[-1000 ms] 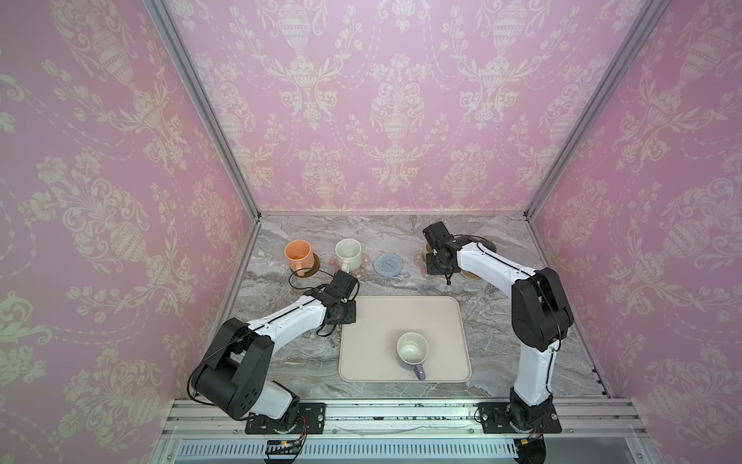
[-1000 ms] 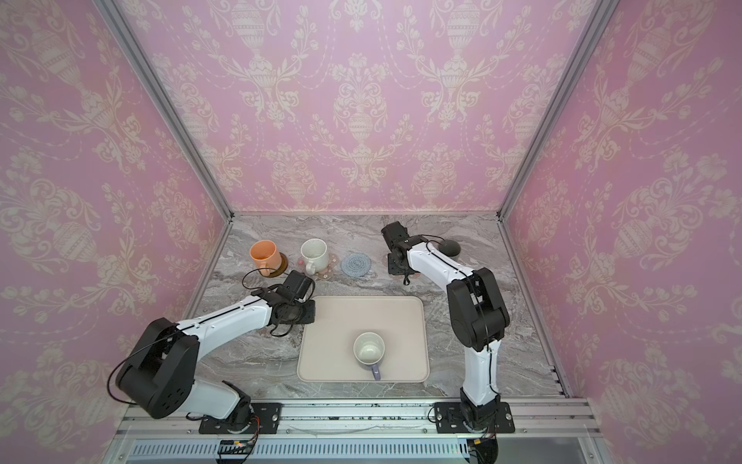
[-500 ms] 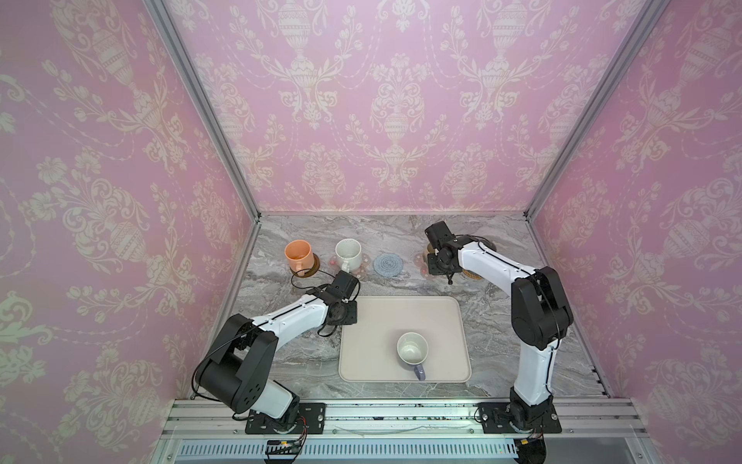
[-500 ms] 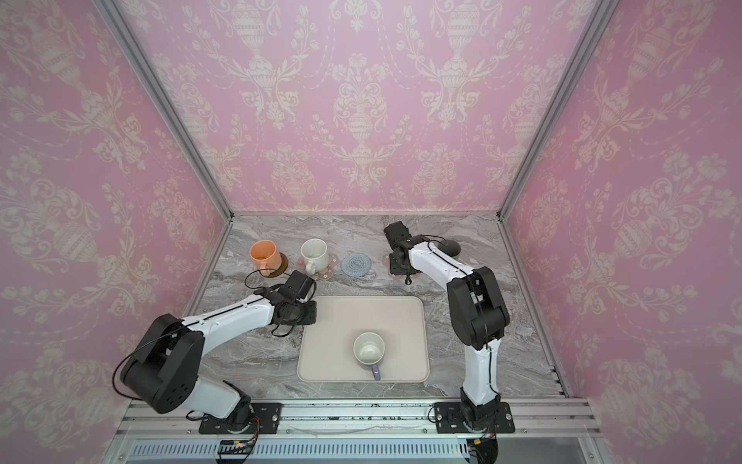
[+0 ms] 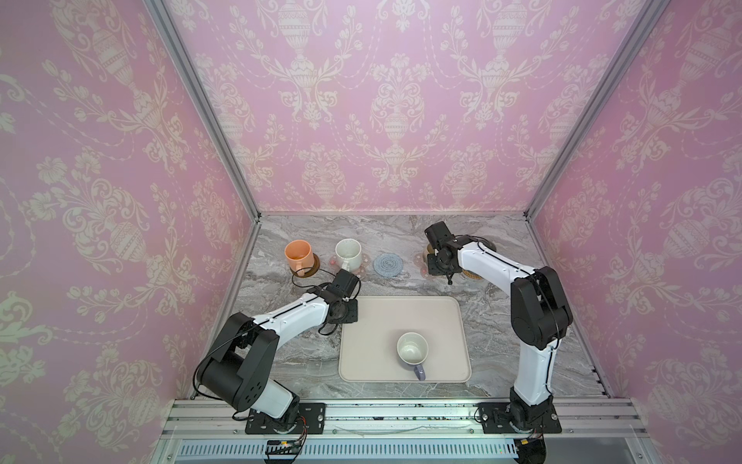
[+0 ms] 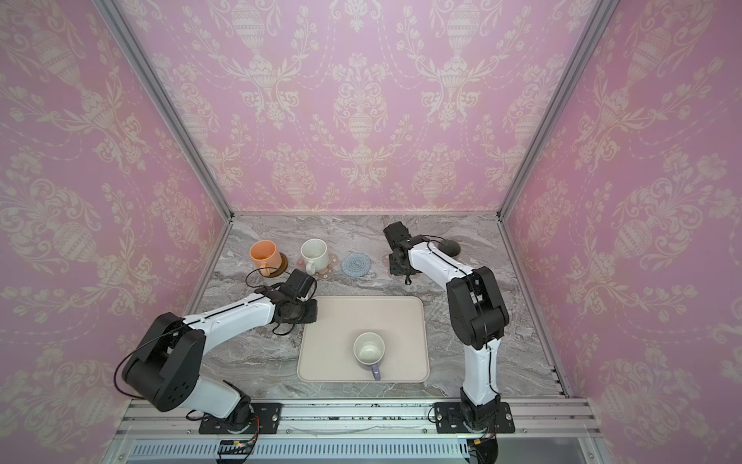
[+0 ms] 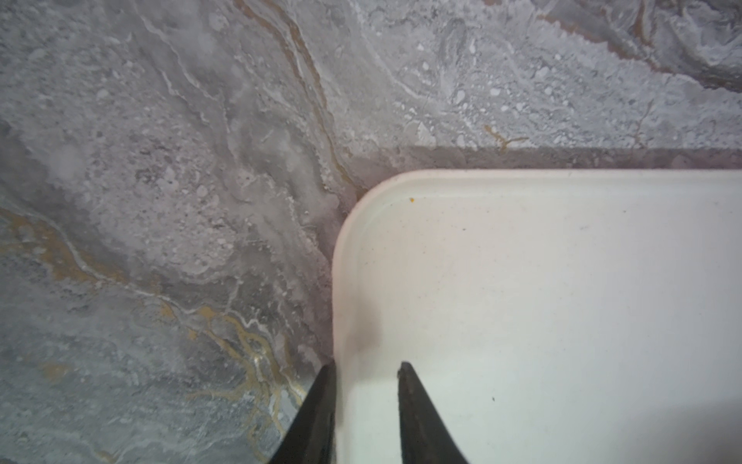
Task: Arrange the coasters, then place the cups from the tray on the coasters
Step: 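Lower the cream glazed mug onto the coaster beside the grey mug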
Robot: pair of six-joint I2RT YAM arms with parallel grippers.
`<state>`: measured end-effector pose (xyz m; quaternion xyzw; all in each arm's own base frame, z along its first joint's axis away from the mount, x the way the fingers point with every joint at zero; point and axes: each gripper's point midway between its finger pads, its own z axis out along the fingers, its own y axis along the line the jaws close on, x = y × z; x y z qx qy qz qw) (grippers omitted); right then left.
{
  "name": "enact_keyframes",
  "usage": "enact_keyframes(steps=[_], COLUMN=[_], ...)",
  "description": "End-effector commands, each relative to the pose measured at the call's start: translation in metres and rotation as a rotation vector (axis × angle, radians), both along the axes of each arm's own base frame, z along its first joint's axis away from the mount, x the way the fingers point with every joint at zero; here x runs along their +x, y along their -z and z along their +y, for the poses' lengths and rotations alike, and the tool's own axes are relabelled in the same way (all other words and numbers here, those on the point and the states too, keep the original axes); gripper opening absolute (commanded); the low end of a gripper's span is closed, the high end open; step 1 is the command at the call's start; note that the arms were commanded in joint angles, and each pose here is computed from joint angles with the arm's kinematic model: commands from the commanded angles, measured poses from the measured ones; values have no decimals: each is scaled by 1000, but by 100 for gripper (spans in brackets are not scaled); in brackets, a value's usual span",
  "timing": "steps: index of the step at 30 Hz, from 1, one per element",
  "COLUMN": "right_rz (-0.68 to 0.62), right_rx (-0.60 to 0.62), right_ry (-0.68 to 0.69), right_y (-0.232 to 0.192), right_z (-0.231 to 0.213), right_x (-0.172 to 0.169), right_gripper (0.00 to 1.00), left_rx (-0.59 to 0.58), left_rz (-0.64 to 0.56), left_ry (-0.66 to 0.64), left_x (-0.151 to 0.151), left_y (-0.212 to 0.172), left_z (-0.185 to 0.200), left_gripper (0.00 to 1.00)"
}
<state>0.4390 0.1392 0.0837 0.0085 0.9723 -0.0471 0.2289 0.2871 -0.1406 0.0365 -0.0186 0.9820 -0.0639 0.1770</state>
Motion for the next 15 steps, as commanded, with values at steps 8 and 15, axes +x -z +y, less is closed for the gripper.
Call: enact_keyframes(steps=[8, 15], right_rz=[-4, 5], right_rx=[37, 16], right_ry=[58, 59], right_y=[10, 12], right_z=[-7, -12], right_x=[-10, -16], right_gripper=[21, 28], left_rx=[-26, -34], left_rz=[-8, -13], left_ry=[13, 16], left_x=[7, 9], left_y=[-7, -11], left_z=[-6, -8], left_gripper=[30, 30])
